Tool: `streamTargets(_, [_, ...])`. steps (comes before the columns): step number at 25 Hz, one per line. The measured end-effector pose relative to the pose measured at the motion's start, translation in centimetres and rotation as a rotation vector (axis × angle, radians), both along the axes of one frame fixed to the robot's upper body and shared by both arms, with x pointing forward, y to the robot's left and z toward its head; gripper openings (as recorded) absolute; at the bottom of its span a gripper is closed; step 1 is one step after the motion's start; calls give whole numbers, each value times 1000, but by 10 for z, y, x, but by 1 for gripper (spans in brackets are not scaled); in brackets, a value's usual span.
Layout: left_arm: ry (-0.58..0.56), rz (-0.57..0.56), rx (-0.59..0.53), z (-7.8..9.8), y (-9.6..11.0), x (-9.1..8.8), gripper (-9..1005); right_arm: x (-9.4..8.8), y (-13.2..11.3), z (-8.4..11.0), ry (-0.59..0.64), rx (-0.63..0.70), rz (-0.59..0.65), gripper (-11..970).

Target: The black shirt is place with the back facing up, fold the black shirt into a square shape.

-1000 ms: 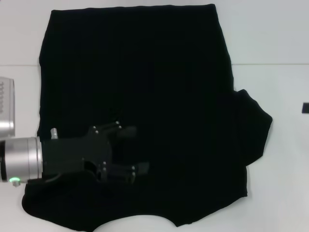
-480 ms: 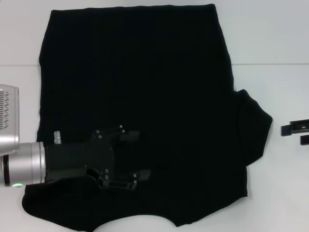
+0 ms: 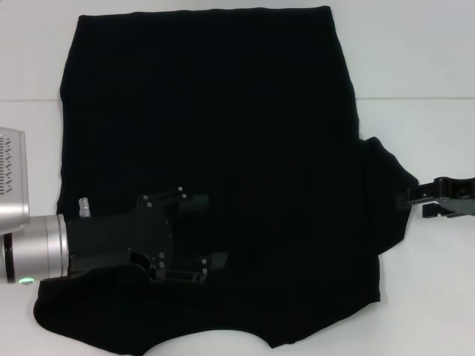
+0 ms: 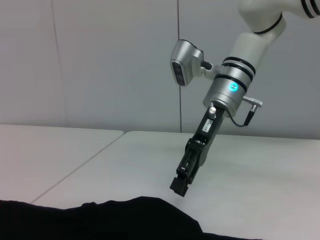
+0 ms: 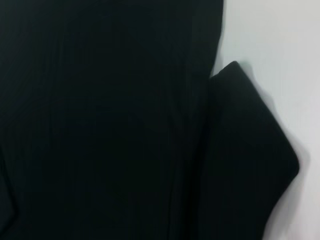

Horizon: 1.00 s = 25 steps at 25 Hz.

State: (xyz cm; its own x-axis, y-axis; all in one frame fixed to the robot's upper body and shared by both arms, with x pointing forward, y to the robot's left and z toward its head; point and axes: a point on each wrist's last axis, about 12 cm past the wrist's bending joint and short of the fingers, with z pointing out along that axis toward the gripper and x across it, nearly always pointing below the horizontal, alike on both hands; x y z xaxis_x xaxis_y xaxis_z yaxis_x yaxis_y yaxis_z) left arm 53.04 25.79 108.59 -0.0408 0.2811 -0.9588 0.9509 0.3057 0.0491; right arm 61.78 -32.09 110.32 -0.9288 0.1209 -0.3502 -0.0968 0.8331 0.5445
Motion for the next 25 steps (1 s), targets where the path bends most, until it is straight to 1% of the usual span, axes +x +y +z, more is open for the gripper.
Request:
streamTargets(4, [0, 8, 4, -1, 0, 1, 937, 2, 6, -4, -3, -12, -3, 786])
streamTargets(9, [1, 11, 5, -1, 1, 1, 937, 1, 10, -8, -1, -15, 0, 698])
streamTargets(23, [8, 20, 1, -3, 0, 0, 936, 3, 15, -14, -13, -28, -17, 514])
streamTargets(25, [8, 24, 0, -3, 1, 1, 937, 3, 16, -15, -15, -31, -18, 473])
